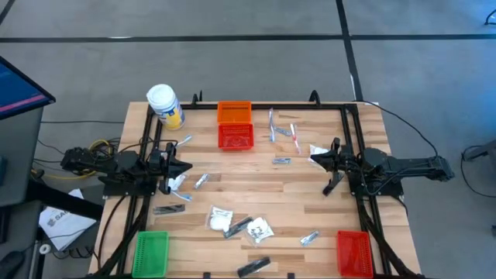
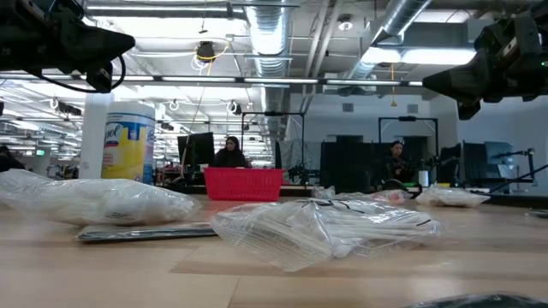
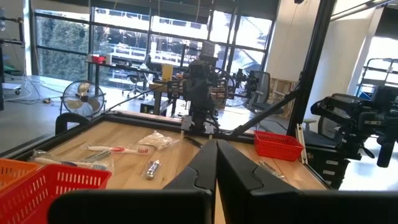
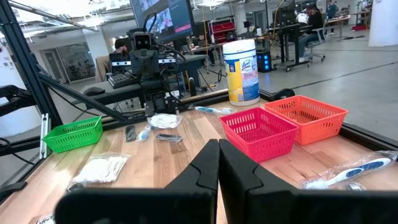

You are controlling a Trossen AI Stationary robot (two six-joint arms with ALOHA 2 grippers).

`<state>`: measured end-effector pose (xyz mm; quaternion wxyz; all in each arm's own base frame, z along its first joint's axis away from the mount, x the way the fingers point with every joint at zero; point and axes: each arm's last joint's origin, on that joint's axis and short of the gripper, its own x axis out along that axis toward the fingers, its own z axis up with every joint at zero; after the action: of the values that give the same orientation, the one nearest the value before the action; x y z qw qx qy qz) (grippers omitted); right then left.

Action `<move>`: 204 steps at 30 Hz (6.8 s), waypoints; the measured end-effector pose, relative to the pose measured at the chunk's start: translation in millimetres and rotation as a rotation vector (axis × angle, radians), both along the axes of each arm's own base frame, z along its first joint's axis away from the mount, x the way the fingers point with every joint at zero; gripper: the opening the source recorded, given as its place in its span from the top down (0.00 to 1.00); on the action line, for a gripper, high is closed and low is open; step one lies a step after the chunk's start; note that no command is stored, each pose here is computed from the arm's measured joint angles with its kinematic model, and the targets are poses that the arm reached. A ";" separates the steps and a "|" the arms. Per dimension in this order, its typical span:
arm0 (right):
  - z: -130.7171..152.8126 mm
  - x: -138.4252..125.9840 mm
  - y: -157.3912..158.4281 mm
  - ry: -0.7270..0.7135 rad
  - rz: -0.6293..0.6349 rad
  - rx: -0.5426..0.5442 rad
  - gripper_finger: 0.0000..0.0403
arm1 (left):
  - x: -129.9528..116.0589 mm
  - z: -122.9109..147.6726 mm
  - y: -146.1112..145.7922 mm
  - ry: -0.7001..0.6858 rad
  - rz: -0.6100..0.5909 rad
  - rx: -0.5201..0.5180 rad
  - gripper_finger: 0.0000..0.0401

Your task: Pick & Place Travel size toiletries

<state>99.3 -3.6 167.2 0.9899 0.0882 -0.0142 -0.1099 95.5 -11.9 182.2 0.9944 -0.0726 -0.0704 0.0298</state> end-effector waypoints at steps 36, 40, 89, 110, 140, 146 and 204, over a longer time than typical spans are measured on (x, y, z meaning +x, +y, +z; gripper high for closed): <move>4.6 -1.1 0.0 0.001 0.001 0.014 1.00 | -44.9 72.1 10.2 -0.935 -0.080 -0.352 1.00; 10.9 -1.6 0.0 -0.045 0.001 0.017 1.00 | -40.9 71.2 9.8 -0.910 -0.067 -0.358 1.00; 112.6 39.7 -2.9 -0.416 -0.054 -0.095 1.00 | 41.2 105.6 -16.9 -0.581 -0.306 -0.031 1.00; 93.4 55.1 -20.0 0.439 -0.316 0.203 1.00 | 38.4 107.1 -16.3 -0.585 -0.318 -0.059 1.00; 4.7 80.5 46.3 1.394 -0.291 0.277 0.75 | 38.6 106.8 -16.4 -0.577 -0.340 -0.106 1.00; 0.7 88.6 45.9 1.511 -0.352 0.110 0.59 | 38.5 107.0 -16.4 -0.579 -0.340 -0.107 1.00; -51.0 88.8 -23.3 1.549 -0.585 0.118 0.98 | 38.5 107.0 -16.4 -0.565 -0.405 -0.251 1.00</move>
<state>188.1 -26.9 116.2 0.6444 0.0322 0.6550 -0.3932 133.9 -28.3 289.2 0.9048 -0.2120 -0.3223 -0.1805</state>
